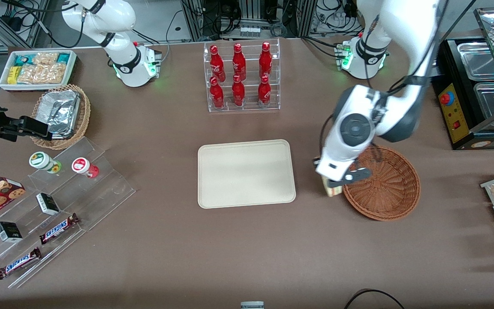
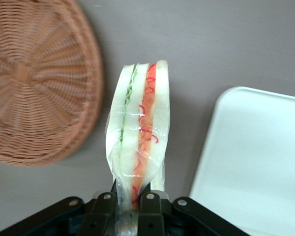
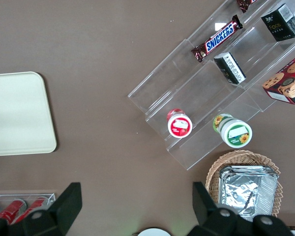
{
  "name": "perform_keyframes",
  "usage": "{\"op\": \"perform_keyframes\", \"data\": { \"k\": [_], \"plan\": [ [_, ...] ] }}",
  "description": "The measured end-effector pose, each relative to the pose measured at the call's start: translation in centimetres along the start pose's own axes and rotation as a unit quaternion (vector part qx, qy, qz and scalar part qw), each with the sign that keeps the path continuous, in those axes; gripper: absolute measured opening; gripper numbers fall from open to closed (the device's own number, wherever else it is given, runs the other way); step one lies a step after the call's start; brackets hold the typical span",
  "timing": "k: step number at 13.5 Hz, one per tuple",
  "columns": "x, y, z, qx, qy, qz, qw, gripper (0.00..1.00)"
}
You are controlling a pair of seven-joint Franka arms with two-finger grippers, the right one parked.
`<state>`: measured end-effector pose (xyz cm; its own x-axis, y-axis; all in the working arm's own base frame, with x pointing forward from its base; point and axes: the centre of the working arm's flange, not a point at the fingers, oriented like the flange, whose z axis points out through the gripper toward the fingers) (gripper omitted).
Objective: Place sandwich from basket to tray
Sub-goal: 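Lift the sandwich and carry it with the left gripper over the tray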
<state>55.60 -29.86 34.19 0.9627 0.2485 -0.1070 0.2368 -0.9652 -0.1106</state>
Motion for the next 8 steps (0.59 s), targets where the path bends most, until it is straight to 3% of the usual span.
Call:
{"op": "perform_keyframes", "data": {
  "k": [6,8],
  "plan": [
    [-3.0,10.0,0.5,-0.038,-0.007,0.046,0.9982,0.15],
    [-5.0,13.6,1.2,-0.040,-0.005,0.053,0.9978,0.15]
  ]
}}
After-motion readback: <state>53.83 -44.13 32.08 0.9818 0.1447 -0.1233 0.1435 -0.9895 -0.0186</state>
